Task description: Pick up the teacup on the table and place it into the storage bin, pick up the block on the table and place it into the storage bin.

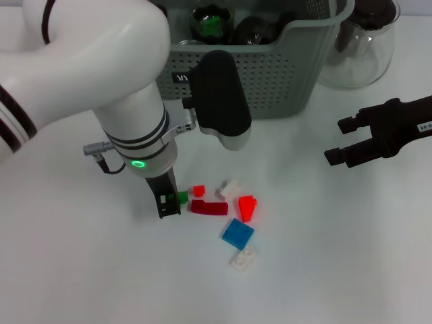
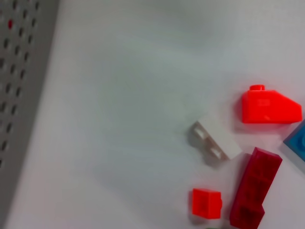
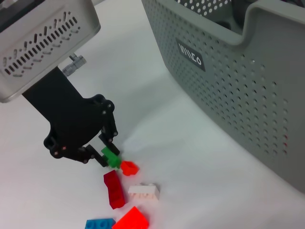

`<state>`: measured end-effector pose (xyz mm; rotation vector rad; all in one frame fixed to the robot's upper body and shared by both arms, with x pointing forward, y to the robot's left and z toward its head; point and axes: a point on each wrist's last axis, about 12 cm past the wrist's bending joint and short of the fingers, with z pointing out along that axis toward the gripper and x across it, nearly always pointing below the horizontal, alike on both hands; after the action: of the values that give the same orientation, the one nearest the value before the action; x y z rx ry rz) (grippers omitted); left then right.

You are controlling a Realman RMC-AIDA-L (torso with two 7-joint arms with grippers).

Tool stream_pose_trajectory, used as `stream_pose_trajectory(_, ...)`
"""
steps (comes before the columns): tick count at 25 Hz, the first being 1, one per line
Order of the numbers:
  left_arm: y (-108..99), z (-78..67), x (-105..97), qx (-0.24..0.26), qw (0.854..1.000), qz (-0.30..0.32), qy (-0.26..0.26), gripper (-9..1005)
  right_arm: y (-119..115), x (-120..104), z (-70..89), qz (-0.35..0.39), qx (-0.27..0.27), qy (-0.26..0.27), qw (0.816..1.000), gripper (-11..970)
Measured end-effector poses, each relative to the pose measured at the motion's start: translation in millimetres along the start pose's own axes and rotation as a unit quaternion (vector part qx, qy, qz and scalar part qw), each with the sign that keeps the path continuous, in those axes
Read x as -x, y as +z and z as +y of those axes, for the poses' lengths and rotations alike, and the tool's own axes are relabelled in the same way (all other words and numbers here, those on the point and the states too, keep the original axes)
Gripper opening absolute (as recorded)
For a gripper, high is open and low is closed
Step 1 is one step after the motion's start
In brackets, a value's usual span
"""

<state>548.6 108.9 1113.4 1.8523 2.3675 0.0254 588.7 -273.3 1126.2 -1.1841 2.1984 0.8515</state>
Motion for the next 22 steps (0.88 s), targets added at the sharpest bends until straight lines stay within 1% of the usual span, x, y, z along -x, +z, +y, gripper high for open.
stream_pose_trajectory(3,-3.0,-0.4,1.0,0.002,1.0,-0.003,-0.001,270,0.1,-0.5,0.1,0.0,0.0,0.001,1.0,908)
stream_pose_trajectory(5,-11.2,-3.1,2.2,0.005,1.0,-0.009,0.0,156,0.1,-1.0,0.2,-0.001,0.001,0.001,1.0,908)
stream_pose_trajectory(8,-22.3,-6.2,0.0,0.004,1.0,-0.017,-0.011,165,0.0,-2.5,0.4,0.0,0.001,0.003,1.0,908)
stream_pose_trajectory(9,-40.6,-2.5,-7.1,0.002,0.998,-0.039,-0.046,167,0.1,-2.9,0.5,0.0,0.001,0.004,1.0,908)
stream_pose_trajectory(10,-40.6,-2.5,-7.1,0.002,0.998,-0.039,-0.046,170,0.0,-3.2,0.5,0.0,0.001,0.004,1.0,908)
stream_pose_trajectory(12,-62.3,3.9,-14.9,-0.007,0.993,-0.077,-0.088,176,0.5,-3.0,0.7,-0.001,0.001,0.004,1.0,908)
stream_pose_trajectory(14,-93.2,13.7,-24.6,-0.024,0.98,-0.143,-0.139,182,0.6,-3.2,0.8,-0.001,0.001,0.004,1.0,908)
stream_pose_trajectory(16,-122.3,22.0,-30.6,-0.037,0.963,-0.209,-0.167,187,0.6,-3.6,0.9,-0.001,0.001,0.005,1.0,908)
stream_pose_trajectory(17,-143.9,26.3,-33.8,-0.047,0.949,-0.259,-0.173,190,0.5,-3.6,0.8,-0.002,0.001,0.005,1.0,908)
stream_pose_trajectory(18,-156.5,29.1,-34.7,-0.051,0.94,-0.29,-0.173,193,0.6,-3.3,0.9,-0.003,0.001,0.005,1.0,908)
stream_pose_trajectory(20,-186.0,36.4,-37.8,-0.052,0.917,-0.359,-0.168,199,1.0,-2.3,1.2,-0.009,0.002,0.003,1.0,909)
stream_pose_trajectory(21,-203.1,46.7,-36.7,-0.039,0.902,-0.397,-0.164,202,1.5,-1.5,1.4,-0.011,0.004,0.001,1.0,909)
stream_pose_trajectory(22,-203.1,46.7,-36.7,-0.039,0.902,-0.397,-0.164,204,1.7,-0.8,1.4,-0.012,0.004,0.0,1.0,909)
